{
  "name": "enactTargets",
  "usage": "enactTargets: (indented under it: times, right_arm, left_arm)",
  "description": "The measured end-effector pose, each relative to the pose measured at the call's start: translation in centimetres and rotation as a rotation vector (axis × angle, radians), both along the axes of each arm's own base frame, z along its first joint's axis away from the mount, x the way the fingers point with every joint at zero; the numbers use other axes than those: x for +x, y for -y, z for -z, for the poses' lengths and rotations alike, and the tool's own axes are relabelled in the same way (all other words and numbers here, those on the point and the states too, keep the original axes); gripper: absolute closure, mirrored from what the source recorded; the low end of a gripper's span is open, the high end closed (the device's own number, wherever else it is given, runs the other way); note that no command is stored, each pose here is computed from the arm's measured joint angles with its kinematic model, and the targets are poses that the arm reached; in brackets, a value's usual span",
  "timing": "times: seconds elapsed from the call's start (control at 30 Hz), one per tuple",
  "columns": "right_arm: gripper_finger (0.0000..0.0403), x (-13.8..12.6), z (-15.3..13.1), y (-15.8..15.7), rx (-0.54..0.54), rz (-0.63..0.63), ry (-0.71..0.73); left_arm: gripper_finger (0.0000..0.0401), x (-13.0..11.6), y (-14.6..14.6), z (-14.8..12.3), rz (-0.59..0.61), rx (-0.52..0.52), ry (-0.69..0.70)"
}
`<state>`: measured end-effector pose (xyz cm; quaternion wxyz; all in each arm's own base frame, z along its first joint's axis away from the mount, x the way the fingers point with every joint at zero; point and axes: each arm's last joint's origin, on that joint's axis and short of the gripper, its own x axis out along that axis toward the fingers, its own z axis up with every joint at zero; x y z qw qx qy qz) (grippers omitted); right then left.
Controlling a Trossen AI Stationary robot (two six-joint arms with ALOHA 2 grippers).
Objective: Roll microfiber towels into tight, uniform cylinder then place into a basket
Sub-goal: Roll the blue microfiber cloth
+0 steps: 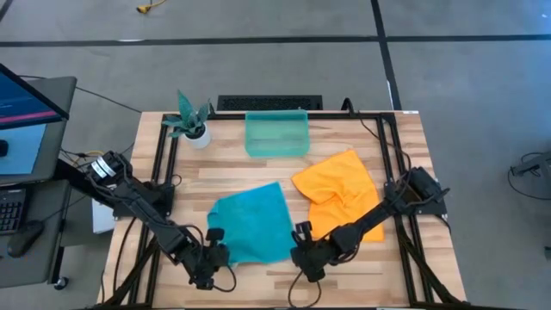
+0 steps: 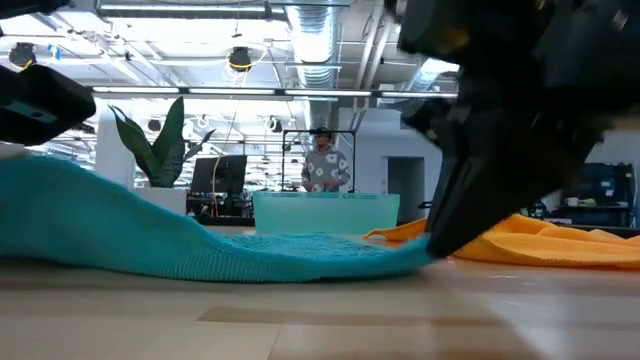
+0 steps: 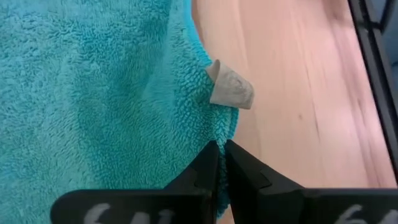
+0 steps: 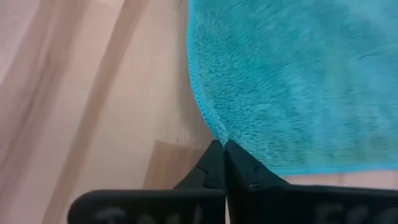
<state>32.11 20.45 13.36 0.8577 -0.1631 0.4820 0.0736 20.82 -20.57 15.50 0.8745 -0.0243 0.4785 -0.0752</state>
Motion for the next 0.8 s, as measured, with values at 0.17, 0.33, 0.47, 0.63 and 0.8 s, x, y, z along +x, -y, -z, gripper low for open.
enactTargets:
  times: [0.17,0.33,0.47,0.63,0.8]
  right_arm:
    - [0.0388,-0.1,-2.0,-1.7,-0.070,-0.005,0.019]
    - [0.0396,-0.3,-4.0,-3.2,-0.086,-0.024,0.033]
    - [0.0388,-0.2,-5.4,-4.4,-0.075,-0.034,0.081]
    - [0.0396,0.0,-6.7,-5.2,-0.048,-0.044,0.112]
    - [0.0393,-0.1,-7.3,-5.6,-0.046,-0.052,0.117]
  left_arm:
    - [0.0390,-0.6,0.6,0.0,-0.004,-0.018,-0.005]
    - [0.0390,-1.1,1.1,0.0,-0.031,-0.050,-0.015]
    - [0.0390,-1.3,2.1,-0.9,-0.045,-0.101,-0.005]
    - [0.0390,-1.6,4.4,-3.5,0.020,-0.089,0.078]
    - [0.0390,-2.4,5.4,-5.2,0.039,0.023,0.152]
